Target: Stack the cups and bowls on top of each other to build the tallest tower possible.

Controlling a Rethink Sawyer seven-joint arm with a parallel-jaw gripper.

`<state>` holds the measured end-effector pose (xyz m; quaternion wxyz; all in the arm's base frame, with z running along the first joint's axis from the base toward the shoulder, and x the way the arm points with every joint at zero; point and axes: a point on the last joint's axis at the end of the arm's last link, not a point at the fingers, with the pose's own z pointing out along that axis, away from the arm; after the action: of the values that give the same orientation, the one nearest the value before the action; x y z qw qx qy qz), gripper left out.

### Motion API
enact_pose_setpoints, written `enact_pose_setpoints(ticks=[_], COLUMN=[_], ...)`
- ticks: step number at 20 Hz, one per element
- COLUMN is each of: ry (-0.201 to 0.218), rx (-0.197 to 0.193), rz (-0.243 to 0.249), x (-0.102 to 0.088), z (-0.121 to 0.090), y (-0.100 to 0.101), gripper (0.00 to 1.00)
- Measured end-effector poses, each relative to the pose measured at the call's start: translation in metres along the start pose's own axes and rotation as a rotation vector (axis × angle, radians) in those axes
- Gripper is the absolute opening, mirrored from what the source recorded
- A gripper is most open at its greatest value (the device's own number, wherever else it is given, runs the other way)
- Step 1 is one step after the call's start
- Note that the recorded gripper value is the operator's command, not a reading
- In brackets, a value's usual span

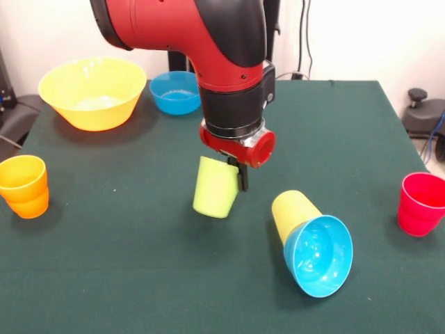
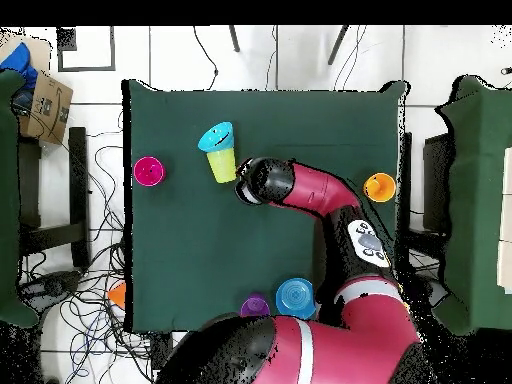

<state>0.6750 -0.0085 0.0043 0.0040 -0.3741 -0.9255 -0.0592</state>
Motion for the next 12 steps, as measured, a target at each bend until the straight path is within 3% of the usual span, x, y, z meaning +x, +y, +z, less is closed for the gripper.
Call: enact_pose_setpoints(ticks=[7,10,12], ry=[0.033,0.071,0.131], rx=[-0.009,-0.002,0.010], rz=[0.060,0.077,0.098], x=[-0.007,-0.006,-0.004], z=[-0.011,-0.018,-0.027], y=[0.000,0.000,-0.001], gripper=[0.00,0.00,0.00])
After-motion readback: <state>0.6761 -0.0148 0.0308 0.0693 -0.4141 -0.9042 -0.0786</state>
